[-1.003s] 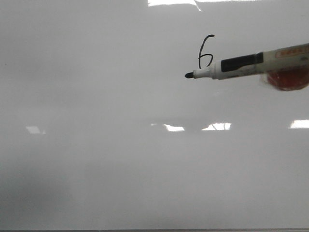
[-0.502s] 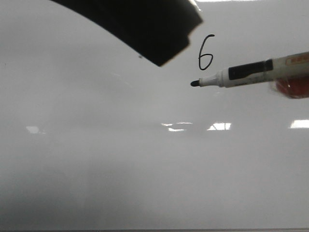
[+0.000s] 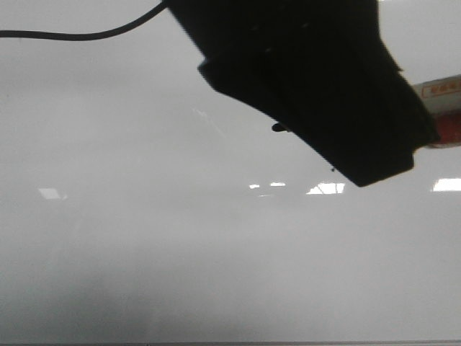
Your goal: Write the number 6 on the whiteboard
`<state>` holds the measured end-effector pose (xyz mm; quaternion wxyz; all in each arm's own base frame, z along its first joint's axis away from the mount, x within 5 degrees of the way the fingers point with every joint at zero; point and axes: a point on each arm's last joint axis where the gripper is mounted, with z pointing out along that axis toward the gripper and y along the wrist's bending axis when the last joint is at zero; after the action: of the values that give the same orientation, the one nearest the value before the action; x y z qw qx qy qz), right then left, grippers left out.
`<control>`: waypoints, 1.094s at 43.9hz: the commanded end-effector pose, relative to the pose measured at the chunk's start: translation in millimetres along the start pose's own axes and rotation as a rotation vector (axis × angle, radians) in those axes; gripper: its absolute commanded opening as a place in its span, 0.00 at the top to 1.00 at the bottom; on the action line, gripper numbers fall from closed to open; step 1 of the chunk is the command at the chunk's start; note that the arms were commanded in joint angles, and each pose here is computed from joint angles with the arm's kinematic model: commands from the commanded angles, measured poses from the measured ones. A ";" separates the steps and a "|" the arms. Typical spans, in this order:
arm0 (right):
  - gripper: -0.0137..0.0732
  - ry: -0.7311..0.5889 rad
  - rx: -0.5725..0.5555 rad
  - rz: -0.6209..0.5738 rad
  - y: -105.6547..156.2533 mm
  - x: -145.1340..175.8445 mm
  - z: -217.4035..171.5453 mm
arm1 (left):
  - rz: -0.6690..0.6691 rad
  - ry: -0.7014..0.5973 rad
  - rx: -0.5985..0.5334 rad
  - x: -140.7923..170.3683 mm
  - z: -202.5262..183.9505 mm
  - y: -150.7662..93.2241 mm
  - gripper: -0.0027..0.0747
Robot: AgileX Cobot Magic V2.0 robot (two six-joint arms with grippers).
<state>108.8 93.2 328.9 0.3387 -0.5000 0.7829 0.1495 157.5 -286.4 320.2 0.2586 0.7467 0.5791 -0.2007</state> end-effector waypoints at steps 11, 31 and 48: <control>0.97 -0.086 0.026 -0.008 -1.1 -11.4 -7.9 | 0.036 -0.079 -0.045 -15.1 -17.8 -1.4 0.70; 0.59 -0.079 0.020 -0.007 -0.6 -10.7 -7.8 | 0.035 -0.073 -0.049 -14.5 -17.8 -1.1 0.85; 0.15 -0.039 0.096 0.076 -10.5 -5.0 -9.9 | -0.161 0.194 -0.299 7.1 -32.7 21.5 0.85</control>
<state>110.3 90.5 328.2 0.3347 -0.4859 0.7943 0.1450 173.5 -273.5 318.8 0.2431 0.7138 0.6501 -0.0930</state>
